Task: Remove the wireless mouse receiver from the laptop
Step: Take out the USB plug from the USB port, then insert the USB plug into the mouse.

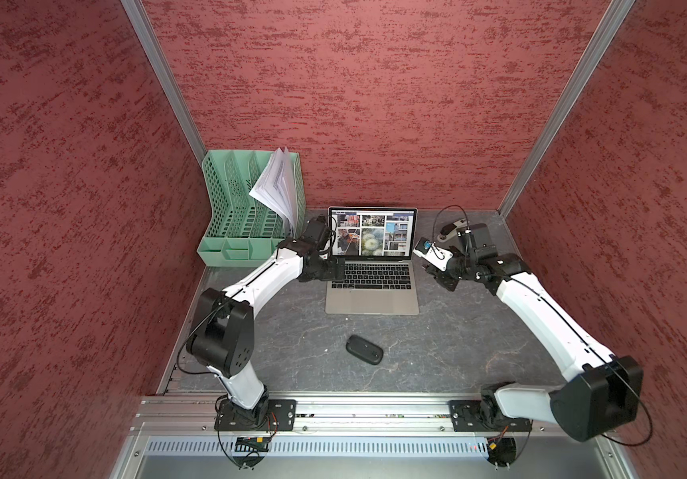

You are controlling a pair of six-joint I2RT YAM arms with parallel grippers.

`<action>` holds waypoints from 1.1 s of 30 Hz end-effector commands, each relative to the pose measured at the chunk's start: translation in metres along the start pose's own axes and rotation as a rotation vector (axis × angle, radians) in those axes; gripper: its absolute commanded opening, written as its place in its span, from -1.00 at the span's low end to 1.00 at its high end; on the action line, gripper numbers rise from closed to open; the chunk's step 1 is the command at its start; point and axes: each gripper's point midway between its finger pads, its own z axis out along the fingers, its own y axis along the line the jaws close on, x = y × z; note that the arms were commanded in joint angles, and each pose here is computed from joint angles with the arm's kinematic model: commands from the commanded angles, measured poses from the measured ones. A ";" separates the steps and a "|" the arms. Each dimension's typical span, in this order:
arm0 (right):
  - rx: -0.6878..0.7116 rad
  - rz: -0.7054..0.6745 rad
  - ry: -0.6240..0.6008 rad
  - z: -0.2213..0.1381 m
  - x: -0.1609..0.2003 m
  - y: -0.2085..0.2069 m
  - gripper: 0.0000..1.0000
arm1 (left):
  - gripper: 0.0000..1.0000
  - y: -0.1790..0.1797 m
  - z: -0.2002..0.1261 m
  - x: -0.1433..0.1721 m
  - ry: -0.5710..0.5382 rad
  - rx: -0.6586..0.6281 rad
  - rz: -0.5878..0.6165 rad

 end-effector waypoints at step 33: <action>-0.354 0.161 0.396 0.050 0.046 0.256 -1.00 | 0.99 0.004 -0.093 0.025 -0.312 0.125 0.099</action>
